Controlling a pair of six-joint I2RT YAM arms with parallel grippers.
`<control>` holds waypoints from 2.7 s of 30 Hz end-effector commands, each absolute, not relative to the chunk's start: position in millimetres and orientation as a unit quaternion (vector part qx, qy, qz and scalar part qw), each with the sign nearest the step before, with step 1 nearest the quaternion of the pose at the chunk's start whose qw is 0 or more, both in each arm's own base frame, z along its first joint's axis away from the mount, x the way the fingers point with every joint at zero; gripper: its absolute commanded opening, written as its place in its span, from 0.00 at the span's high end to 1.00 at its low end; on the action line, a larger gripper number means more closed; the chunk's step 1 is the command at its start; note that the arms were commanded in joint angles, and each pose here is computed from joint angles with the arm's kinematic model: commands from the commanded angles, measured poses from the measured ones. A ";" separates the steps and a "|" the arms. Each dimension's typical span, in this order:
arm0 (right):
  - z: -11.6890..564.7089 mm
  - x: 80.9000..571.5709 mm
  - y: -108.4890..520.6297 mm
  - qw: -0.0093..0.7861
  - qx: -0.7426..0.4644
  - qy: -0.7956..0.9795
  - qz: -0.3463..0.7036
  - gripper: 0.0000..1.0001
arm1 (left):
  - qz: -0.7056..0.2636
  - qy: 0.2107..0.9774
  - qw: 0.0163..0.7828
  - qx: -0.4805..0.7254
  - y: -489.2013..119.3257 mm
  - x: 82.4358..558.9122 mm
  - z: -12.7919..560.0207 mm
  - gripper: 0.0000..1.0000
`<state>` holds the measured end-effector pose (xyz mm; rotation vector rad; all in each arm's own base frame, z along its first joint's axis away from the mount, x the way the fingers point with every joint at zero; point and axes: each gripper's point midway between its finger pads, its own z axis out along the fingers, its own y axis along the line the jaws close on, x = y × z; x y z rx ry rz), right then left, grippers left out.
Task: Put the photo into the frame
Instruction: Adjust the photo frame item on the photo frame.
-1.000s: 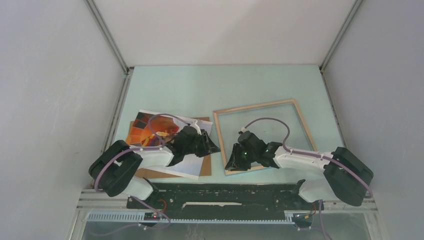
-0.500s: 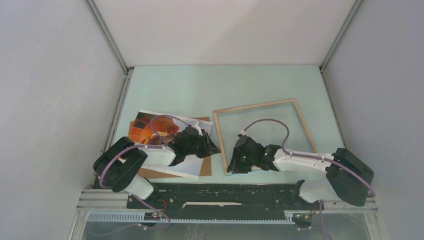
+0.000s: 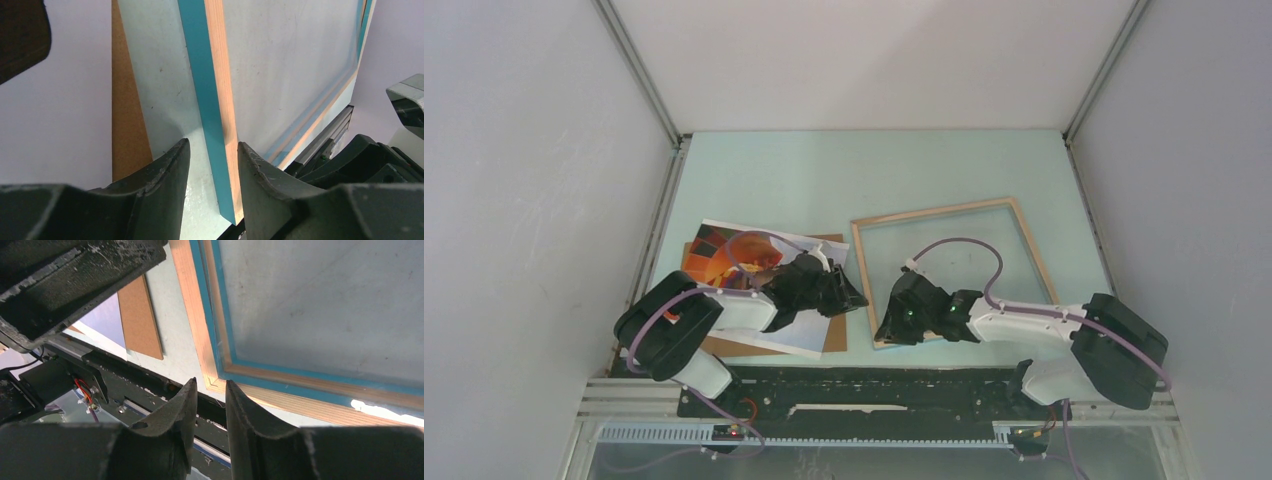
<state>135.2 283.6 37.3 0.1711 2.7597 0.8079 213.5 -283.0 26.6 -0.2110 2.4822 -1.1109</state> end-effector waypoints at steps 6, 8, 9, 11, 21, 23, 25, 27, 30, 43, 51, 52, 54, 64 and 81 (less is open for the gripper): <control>11.6 165.1 257.1 0.187 0.101 0.957 0.199 0.64 | -0.387 0.897 0.197 -0.078 -278.6 204.9 15.4 0.52; 9.9 166.1 256.8 0.183 0.105 0.957 0.199 0.64 | -0.386 0.898 0.196 -0.078 -278.6 205.0 14.5 0.52; 9.2 166.1 255.3 0.180 0.111 0.957 0.197 0.64 | -0.386 0.898 0.195 -0.078 -279.0 204.5 14.2 0.52; 7.8 165.5 252.2 0.171 0.123 0.958 0.194 0.64 | -0.386 0.899 0.195 -0.077 -279.2 204.5 14.0 0.52; 34.0 191.4 268.5 0.174 0.109 0.940 0.273 0.63 | -0.384 0.900 0.195 -0.068 -280.2 205.0 16.2 0.56; 42.8 193.3 275.5 0.176 0.085 0.939 0.283 0.63 | -0.383 0.901 0.195 -0.066 -280.2 205.1 16.6 0.56; 49.9 190.5 280.4 0.180 0.071 0.937 0.289 0.62 | -0.381 0.901 0.196 -0.063 -280.0 205.4 17.1 0.56; 55.8 187.1 283.2 0.182 0.064 0.935 0.296 0.61 | -0.381 0.901 0.196 -0.064 -280.5 206.0 16.9 0.56; 65.6 184.3 285.4 0.185 0.055 0.933 0.303 0.61 | -0.383 0.901 0.194 -0.065 -280.9 205.5 16.1 0.57; 48.9 188.5 295.8 0.172 0.044 0.939 0.293 0.73 | -0.382 0.901 0.196 -0.067 -279.9 205.6 16.0 0.58; 24.0 212.8 282.2 0.200 0.040 0.954 0.222 0.73 | -0.385 0.900 0.195 -0.065 -280.2 204.2 16.5 0.58; 24.7 216.4 279.4 0.207 0.040 0.955 0.209 0.73 | -0.385 0.900 0.194 -0.064 -280.4 203.9 16.6 0.58; 28.0 220.0 274.4 0.217 0.040 0.956 0.192 0.73 | -0.387 0.900 0.192 -0.060 -281.0 203.0 16.5 0.57; 65.8 222.6 279.4 0.231 0.008 0.945 0.231 0.64 | -0.388 0.899 0.196 -0.053 -283.6 205.5 20.5 0.54; 66.3 225.4 259.4 0.273 -0.129 0.953 0.016 0.45 | -0.368 0.910 0.180 -0.055 -281.1 203.7 7.6 0.59</control>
